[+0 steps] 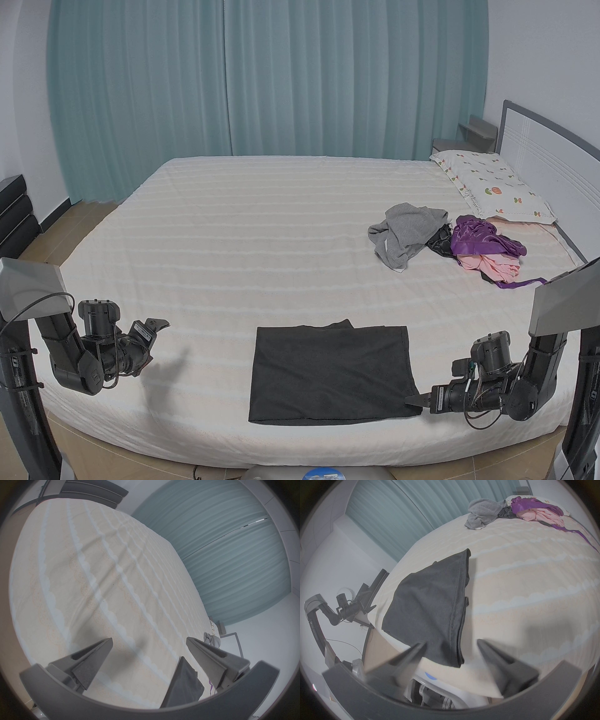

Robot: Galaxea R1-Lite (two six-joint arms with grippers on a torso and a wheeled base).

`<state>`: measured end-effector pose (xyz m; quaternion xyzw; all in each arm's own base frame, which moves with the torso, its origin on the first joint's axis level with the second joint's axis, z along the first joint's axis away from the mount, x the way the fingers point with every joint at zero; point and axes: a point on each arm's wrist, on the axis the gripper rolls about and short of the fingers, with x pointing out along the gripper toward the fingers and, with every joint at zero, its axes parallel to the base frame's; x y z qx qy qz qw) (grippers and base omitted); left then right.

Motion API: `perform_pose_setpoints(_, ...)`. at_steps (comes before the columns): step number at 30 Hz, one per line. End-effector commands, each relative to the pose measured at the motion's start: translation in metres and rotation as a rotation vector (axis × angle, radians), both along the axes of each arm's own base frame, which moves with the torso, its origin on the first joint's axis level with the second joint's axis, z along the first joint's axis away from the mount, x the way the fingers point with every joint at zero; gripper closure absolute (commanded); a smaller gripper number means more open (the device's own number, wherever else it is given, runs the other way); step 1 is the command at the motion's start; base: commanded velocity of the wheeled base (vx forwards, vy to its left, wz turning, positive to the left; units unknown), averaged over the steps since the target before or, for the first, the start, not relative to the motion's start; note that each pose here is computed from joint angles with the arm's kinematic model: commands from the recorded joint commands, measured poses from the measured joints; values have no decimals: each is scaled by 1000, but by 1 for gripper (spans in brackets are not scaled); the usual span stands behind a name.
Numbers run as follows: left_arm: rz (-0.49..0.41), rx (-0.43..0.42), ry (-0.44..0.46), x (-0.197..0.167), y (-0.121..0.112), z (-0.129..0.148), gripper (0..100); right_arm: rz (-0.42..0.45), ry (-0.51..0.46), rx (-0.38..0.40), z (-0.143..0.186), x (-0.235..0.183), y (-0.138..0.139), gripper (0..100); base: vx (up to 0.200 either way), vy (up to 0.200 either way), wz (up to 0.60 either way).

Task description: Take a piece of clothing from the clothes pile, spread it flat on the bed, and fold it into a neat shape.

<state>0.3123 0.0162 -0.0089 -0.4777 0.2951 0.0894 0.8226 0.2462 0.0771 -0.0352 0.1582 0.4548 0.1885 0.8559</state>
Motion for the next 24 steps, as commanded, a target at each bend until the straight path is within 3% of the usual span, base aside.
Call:
perform_pose_setpoints(1, 1, -1, 0, 0, 0, 0, 0, -31, -68, 27, 3, 26, 0, 0, 0, 0, 0)
perform_pose_setpoints(8, 0, -1, 1, 0, 0, 0, 0, -136, -110, 139, 8, 77, 10, 0, 0, 0, 0)
perform_pose_setpoints(13, 0, 1, 1, 0, 0, 0, 0, -214, -67, 210, 9, 121, 21, 0, 0, 0, 0)
perform_pose_setpoints(23, 1, 2, 1, 0, 0, 0, 0, -225, -70, 222, 1, 143, 28, 0, 0, 0, 0)
perform_pose_setpoints(24, 1, 2, 1, 0, 0, 0, 0, -227, -70, 223, 0, 144, 28, 100, 0, 0, 0)
